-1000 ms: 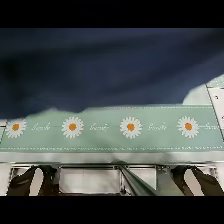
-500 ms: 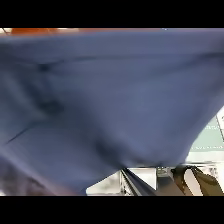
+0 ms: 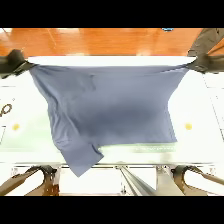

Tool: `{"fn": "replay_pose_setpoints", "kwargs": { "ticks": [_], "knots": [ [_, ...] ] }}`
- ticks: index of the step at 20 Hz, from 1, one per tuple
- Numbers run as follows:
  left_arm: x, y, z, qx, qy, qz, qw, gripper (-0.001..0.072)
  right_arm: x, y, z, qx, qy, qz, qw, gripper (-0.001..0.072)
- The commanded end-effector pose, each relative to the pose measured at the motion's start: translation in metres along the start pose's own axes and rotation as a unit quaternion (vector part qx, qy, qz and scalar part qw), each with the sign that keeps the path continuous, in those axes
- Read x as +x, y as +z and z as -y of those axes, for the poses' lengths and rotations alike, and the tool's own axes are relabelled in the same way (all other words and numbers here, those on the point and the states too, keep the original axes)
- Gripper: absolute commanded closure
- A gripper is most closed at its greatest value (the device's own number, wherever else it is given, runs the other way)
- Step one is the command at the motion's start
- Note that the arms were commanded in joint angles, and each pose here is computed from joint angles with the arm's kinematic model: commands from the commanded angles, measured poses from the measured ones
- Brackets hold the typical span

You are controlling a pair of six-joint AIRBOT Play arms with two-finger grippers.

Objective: Fold the shirts.

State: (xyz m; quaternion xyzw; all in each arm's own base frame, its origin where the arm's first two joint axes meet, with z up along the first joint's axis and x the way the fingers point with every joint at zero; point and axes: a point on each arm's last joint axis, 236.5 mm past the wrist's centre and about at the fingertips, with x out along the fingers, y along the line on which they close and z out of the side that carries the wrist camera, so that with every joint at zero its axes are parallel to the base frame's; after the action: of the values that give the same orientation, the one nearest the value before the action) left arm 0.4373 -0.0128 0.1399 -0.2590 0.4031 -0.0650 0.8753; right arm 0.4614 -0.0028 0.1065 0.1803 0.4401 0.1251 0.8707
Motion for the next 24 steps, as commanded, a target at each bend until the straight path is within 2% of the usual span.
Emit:
{"fn": "replay_pose_setpoints", "kwargs": {
  "ticks": [1,5,8,13,16,24],
  "knots": [
    [0.100,0.019,-0.012,-0.033,-0.023,-0.026,0.999,0.0687,0.102,0.023,0.034,0.031,0.003,-0.019,0.999,0.0690],
    [0.156,0.022,-0.029,-0.073,-0.022,-0.074,0.994,0.0687,0.143,0.036,0.044,0.063,0.023,-0.055,0.996,0.0690],
    [0.157,0.008,-0.029,-0.070,-0.023,-0.104,0.992,0.0686,0.143,0.027,0.049,0.068,0.023,-0.077,0.994,0.0690],
    [0.102,-0.020,-0.015,0.029,-0.043,-0.181,0.982,0.0686,0.104,0.002,0.051,0.058,0.042,-0.141,0.987,0.0689],
    [0.081,-0.060,-0.040,0.060,0.013,-0.254,0.965,0.0686,0.086,-0.030,0.050,0.059,0.053,-0.212,0.974,0.0689],
    [0.081,-0.173,-0.089,-0.018,0.040,-0.374,0.926,0.0686,0.107,-0.119,0.059,0.111,0.062,-0.319,0.939,0.0689]
  ]
}}
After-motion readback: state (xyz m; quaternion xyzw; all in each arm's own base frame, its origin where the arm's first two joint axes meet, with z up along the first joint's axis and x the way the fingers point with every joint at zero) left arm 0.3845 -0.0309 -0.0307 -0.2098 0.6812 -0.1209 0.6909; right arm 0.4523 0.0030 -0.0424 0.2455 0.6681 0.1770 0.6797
